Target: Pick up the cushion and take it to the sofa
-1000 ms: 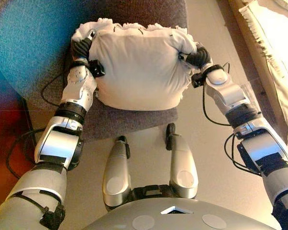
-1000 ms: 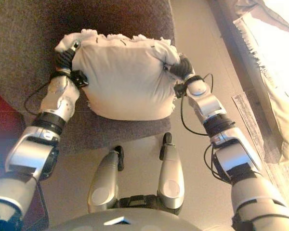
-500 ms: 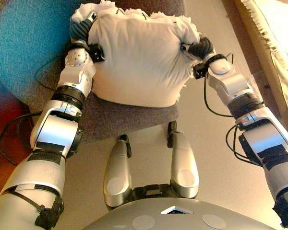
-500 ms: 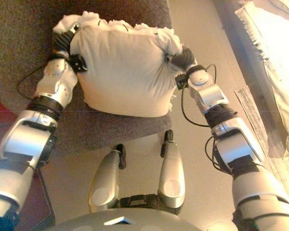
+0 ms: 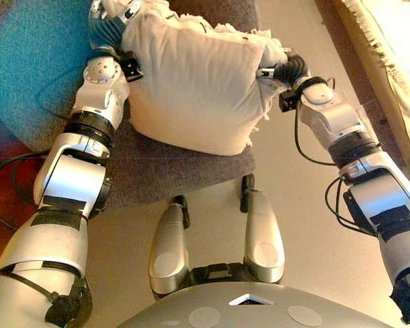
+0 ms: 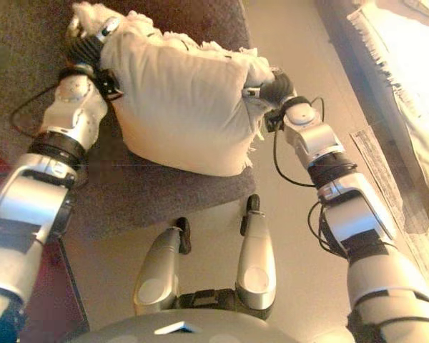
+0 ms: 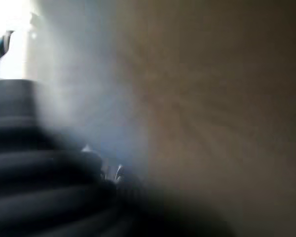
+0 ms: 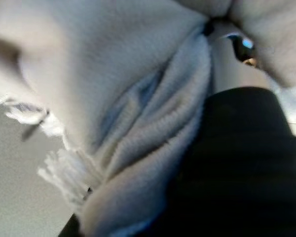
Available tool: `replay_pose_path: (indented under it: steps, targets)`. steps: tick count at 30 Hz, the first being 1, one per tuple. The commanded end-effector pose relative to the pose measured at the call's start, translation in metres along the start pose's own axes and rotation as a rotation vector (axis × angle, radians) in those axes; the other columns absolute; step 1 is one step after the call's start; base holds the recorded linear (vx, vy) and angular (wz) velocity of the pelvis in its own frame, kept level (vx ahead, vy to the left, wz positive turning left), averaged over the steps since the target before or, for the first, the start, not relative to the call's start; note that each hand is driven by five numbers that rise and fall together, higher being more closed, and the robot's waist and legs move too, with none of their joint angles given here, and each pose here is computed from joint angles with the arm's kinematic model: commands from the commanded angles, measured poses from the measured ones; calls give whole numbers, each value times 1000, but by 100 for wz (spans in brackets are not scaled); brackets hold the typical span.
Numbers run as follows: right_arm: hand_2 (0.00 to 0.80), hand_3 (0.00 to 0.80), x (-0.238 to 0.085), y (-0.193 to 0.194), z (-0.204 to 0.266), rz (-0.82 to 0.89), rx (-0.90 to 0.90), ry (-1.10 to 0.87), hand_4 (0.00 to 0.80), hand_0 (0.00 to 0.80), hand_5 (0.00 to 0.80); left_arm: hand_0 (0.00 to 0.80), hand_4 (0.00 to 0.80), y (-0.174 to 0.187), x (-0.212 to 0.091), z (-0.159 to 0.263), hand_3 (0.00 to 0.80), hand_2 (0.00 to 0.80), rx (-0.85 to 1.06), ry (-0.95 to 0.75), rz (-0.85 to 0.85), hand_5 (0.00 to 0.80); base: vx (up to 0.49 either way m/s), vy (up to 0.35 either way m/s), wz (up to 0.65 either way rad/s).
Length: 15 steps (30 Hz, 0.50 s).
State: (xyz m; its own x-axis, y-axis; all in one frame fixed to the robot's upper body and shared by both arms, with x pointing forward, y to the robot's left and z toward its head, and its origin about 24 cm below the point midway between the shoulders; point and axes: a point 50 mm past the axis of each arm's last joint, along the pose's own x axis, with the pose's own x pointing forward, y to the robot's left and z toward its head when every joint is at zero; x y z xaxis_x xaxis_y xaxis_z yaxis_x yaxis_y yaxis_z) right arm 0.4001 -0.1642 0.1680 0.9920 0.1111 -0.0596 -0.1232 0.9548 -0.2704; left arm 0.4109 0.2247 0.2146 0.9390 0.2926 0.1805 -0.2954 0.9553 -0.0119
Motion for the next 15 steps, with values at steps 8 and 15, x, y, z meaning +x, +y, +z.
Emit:
replay_pose_path:
  steps: [8,15]
  targets:
    - [0,0,-14,-21,5,-16,44,-101,0,0,0,0,0,49,-7,27,0,0,64,-220,56,0,55,5,1]
    - [0,0,-19,-26,-2,-45,74,-98,0,0,0,0,0,76,-13,23,0,0,17,-223,120,0,31,-1,1]
